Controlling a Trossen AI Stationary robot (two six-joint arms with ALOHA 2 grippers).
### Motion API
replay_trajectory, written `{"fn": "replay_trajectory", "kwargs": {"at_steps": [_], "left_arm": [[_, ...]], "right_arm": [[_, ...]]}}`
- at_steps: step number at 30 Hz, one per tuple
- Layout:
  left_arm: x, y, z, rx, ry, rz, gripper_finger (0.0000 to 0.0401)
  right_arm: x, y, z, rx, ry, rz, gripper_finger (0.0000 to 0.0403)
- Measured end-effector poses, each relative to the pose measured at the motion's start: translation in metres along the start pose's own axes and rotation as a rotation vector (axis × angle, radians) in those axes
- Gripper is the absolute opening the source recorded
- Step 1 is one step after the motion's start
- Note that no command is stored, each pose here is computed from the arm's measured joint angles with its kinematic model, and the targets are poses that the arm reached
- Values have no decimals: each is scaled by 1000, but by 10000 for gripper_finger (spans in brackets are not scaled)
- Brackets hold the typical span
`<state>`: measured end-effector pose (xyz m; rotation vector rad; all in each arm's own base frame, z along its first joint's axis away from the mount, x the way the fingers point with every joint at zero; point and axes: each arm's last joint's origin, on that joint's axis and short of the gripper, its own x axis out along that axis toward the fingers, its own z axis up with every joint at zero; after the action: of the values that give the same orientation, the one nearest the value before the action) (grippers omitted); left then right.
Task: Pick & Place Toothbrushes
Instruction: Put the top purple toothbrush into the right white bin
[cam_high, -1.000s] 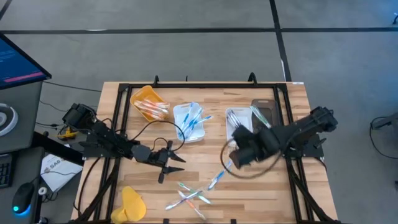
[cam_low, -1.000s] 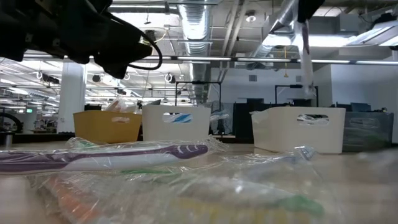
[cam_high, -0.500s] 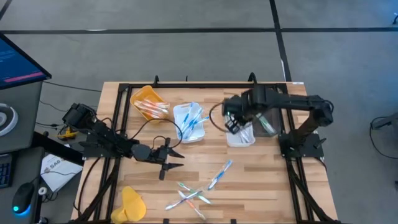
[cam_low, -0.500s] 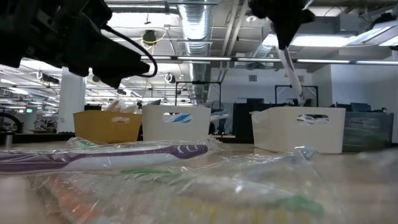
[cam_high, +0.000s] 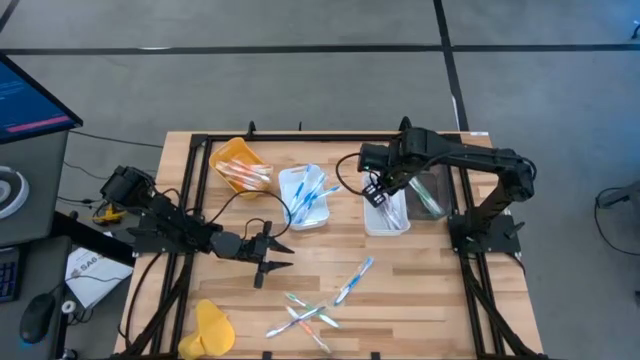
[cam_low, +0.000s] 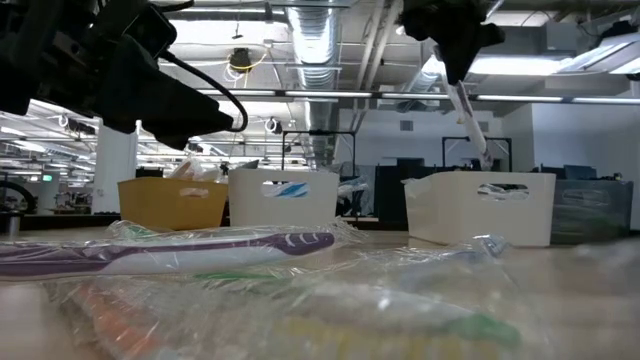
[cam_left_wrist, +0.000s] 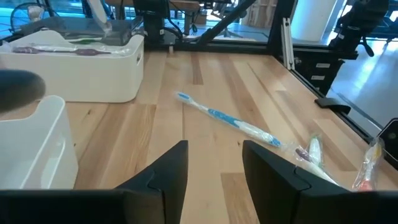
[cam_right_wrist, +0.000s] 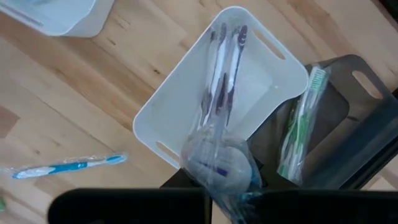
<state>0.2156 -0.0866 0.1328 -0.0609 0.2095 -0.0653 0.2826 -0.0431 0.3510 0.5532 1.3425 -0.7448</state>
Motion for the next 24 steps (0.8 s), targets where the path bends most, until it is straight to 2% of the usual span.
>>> {"fn": "replay_trajectory", "kwargs": {"at_steps": [4, 12, 24], "left_arm": [[0, 0, 0, -3, 0, 0, 143], [0, 0, 0, -4, -3, 0, 143], [0, 0, 1, -22, -5, 0, 143]], "right_arm": [[3, 4, -5, -15, 9, -8, 9], [35, 5, -15, -47, 124, -77, 9], [61, 0, -9, -12, 130, -79, 9]]}}
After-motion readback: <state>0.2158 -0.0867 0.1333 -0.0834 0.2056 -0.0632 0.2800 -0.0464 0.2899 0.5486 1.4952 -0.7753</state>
